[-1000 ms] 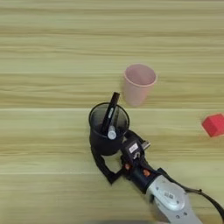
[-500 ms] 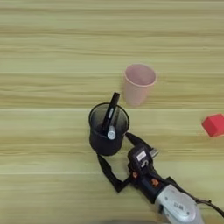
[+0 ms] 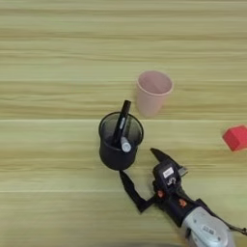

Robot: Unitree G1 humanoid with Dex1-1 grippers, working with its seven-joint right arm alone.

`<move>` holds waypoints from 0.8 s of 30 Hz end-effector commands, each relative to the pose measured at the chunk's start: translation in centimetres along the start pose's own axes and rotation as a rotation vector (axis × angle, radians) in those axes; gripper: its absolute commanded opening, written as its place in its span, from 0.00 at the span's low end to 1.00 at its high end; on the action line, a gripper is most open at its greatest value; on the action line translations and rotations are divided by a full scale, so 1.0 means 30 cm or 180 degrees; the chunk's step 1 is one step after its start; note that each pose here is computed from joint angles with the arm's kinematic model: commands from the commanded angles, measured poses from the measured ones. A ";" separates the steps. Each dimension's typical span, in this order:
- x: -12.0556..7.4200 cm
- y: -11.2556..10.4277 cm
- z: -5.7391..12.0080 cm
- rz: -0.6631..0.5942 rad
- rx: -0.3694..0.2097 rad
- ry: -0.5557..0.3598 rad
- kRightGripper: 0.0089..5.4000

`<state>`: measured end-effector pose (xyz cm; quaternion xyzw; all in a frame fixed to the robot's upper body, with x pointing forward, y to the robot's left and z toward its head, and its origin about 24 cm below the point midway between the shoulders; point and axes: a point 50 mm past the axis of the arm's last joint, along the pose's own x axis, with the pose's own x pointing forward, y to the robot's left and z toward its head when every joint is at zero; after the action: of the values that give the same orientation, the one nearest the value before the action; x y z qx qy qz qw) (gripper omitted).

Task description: Move the objects on the table

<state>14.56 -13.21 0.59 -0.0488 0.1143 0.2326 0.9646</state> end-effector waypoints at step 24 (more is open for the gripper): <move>0.000 -0.142 0.000 -0.0718 -0.0169 0.0220 1.00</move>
<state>15.92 -16.23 1.07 -0.0739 0.1232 0.1442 0.9791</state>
